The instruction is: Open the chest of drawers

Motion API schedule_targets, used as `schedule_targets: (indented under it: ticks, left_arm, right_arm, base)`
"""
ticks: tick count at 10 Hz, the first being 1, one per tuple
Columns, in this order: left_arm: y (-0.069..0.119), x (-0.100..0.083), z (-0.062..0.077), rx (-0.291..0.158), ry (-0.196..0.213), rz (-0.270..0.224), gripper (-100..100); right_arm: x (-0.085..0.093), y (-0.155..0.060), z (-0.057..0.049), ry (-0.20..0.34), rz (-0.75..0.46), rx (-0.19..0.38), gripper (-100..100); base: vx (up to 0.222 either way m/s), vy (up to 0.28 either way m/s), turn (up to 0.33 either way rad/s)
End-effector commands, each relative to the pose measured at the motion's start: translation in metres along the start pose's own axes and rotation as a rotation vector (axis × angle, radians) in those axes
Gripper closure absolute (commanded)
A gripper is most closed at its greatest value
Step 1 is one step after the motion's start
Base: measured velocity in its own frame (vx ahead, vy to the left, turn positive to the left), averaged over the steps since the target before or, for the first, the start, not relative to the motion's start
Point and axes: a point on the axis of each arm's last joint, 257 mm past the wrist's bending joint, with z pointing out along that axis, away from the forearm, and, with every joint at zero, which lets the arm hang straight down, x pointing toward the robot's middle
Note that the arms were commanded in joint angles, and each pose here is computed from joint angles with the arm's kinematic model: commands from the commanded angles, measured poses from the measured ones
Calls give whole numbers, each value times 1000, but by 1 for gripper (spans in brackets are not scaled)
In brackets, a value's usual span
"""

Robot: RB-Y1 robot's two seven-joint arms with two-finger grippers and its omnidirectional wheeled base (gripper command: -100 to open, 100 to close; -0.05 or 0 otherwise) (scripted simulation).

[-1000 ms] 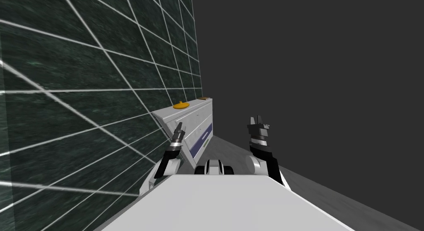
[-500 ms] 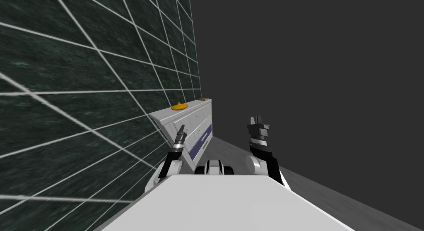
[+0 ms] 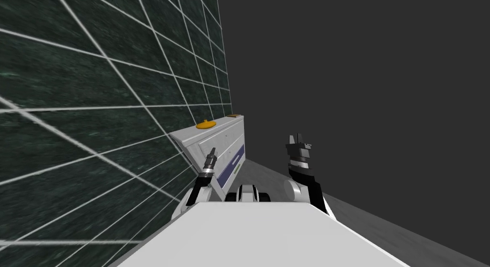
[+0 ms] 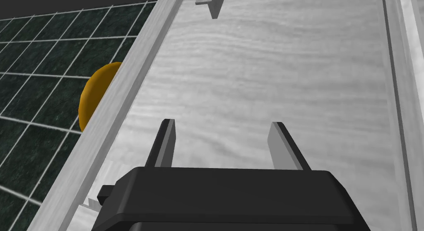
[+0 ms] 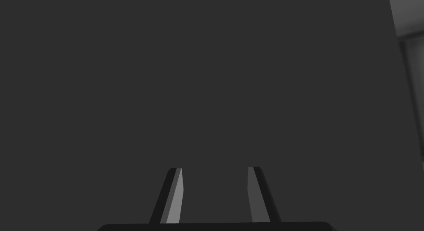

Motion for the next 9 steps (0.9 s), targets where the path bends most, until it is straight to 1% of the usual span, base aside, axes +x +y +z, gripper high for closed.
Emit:
schedule_targets:
  ticks: [1, 2, 4, 6, 7, 8, 9]
  left_arm:
    - [15, -1, -3, -29, -2, 2, -100]
    - [25, 2, -6, -46, 1, 0, -100]
    - [35, 4, -9, -62, 4, -2, -100]
    - [55, 8, -16, -96, 11, -6, -100]
    - [63, 11, -18, -107, 14, -9, -100]
    - [66, 11, -20, -114, 14, -9, -100]
    - [76, 14, -24, -131, 17, -12, -100]
  right_arm:
    - [0, 0, 0, 0, 0, 0, 0]
    - [0, 0, 0, 0, 0, 0, 0]
    - [0, 0, 0, 0, 0, 0, 0]
    - [0, 0, 0, 0, 0, 0, 0]
    - [0, 0, 0, 0, 0, 0, 0]
    - [0, 0, 0, 0, 0, 0, 0]
    - [0, 0, 0, 0, 0, 0, 0]
  base:
    - [7, 3, 1]
    - [23, -2, -32]
    - [30, 20, -24]
    - [45, 1, -40]
    - [70, -4, -52]
    - [47, -2, 16]
    - [21, -8, -42]
